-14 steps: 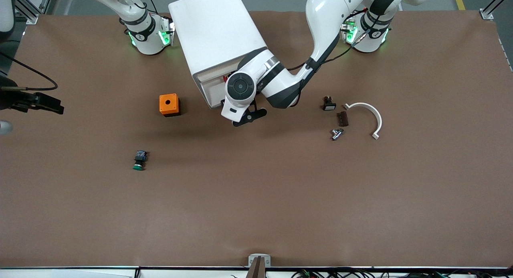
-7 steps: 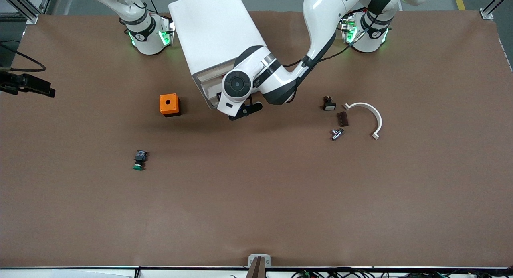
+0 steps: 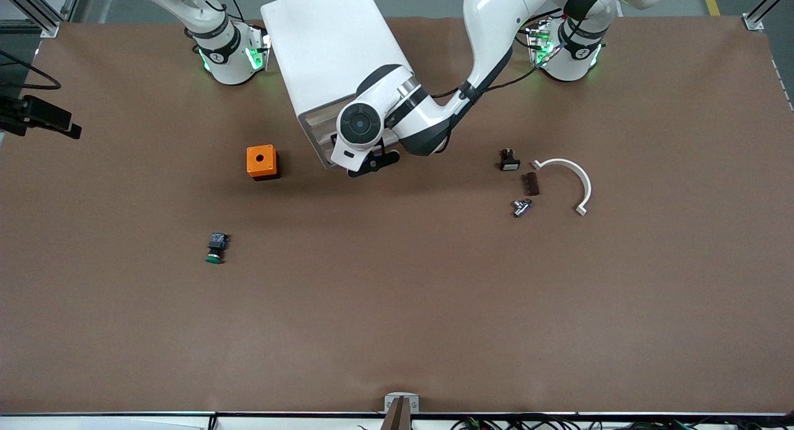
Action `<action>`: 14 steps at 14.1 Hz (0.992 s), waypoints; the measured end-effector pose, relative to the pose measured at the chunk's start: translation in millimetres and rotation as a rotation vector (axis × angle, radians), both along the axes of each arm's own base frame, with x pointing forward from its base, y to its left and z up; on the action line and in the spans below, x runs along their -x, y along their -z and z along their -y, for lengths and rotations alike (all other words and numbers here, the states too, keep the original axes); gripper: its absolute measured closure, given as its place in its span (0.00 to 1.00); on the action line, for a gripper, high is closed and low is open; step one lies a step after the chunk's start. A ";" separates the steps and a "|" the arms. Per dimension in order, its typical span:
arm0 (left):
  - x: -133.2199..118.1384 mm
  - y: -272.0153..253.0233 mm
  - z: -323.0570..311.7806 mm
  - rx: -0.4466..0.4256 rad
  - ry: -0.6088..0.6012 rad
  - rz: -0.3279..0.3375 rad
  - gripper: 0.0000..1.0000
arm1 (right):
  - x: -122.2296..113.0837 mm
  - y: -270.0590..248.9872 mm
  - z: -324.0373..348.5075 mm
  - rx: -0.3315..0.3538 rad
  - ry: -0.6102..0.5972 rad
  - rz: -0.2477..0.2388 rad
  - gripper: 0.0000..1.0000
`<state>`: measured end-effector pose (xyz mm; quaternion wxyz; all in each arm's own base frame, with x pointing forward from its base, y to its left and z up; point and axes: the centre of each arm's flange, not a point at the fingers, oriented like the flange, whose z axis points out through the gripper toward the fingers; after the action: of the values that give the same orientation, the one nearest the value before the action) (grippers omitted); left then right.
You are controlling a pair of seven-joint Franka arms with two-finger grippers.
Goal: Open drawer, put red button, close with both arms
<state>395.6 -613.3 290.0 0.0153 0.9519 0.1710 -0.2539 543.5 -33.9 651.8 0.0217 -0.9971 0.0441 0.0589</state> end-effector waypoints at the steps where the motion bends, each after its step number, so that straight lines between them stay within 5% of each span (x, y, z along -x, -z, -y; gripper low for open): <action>1: 2.6 0.8 1.2 0.001 0.000 -0.007 0.00 | 6.2 2.0 0.8 -0.003 0.001 0.017 0.00; 9: -8.6 -14.4 -3.6 0.016 -0.016 0.016 0.00 | 33.2 -0.6 5.5 0.012 -0.006 0.065 0.00; 14: -90.0 -119.2 -99.9 0.020 0.042 0.113 0.00 | 32.5 0.3 8.9 0.034 -0.046 0.098 0.00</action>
<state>485.6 -513.4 409.2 0.0292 0.9679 0.1473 -0.2017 511.0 -42.8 651.6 0.0055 -0.9997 0.0213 0.0096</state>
